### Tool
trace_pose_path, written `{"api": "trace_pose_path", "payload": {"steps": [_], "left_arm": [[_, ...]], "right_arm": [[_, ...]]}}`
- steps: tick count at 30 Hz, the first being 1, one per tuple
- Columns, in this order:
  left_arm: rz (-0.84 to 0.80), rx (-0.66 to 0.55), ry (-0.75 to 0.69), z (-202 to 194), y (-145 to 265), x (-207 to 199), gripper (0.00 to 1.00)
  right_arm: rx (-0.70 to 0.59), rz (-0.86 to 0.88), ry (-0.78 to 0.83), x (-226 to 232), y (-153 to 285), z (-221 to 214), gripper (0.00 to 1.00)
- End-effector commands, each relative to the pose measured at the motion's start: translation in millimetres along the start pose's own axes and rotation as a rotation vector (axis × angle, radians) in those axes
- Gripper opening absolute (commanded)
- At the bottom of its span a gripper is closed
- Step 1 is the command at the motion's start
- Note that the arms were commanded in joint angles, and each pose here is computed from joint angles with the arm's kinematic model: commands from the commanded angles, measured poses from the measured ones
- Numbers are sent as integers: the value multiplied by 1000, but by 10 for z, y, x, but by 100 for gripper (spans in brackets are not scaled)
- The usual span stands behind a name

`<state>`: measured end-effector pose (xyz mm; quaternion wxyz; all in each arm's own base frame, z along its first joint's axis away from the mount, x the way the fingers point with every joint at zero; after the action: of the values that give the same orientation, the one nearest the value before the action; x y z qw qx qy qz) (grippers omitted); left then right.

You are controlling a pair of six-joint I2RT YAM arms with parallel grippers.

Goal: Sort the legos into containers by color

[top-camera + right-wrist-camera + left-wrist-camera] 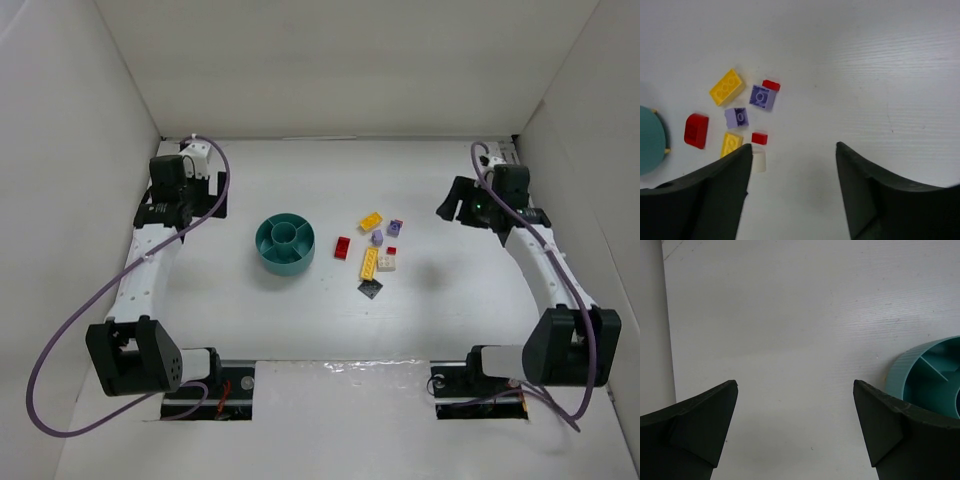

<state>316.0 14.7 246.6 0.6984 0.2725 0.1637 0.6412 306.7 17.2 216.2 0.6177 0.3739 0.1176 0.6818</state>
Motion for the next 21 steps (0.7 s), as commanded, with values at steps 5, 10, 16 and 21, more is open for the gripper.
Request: {"api": "trace_pose_path", "payload": {"steps": [5, 10, 16, 21], "left_arm": [[-43, -14, -38, 105, 126, -9, 100], [-70, 1, -55, 50, 183, -41, 100], [-86, 18, -62, 1, 176, -58, 100], [-91, 38, -69, -13, 131, -54, 100]], "right_arm": [[144, 125, 240, 650, -333, 123, 60], [155, 244, 519, 909, -541, 173, 63], [188, 450, 966, 939, -768, 294, 62], [257, 485, 1248, 1220, -934, 229, 56]]}}
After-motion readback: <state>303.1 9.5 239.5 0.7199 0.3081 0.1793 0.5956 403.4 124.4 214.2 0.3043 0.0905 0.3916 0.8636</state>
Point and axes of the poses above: each gripper's point midway between its finger pads, its own y axis back along the fingers, its own x axis along the line the jaws close on, z = x × y, the point moved 7 cm from there along y, back along the fingers, and after that the axes turned 2 degrees about -y, right-handed, at the moved point
